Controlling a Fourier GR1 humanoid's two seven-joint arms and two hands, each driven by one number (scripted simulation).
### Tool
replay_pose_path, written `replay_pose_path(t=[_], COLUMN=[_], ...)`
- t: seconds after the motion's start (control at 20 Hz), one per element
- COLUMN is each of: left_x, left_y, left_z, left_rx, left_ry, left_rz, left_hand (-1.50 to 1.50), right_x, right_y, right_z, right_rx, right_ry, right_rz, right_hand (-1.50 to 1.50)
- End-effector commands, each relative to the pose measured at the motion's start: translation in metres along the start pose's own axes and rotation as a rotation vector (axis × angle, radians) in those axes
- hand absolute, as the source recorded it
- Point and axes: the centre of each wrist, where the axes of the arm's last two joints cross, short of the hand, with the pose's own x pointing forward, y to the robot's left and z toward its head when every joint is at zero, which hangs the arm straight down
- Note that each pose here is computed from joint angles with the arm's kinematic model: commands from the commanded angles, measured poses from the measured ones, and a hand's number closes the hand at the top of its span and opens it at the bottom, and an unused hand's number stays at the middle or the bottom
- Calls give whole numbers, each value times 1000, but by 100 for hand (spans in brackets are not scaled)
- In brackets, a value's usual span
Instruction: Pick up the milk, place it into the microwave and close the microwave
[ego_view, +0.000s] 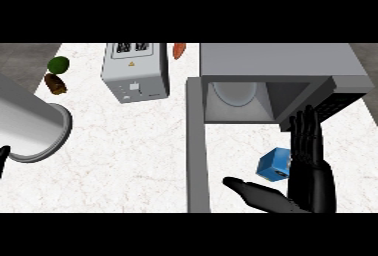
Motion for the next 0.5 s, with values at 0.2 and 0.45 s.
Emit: replay_pose_path(t=[0.2,0.45], left_x=[9,-6], left_y=[-3,1], left_z=[5,17], left_rx=[-4,-17], left_ry=[-1,-5], left_rz=[-6,-13], left_hand=[-150,-150], right_x=[-37,-84], right_y=[-44,-56], right_z=[5,46], right_rx=[-66,-83], right_ry=[41,69], right_rz=[39,70], right_hand=[-150,-150])
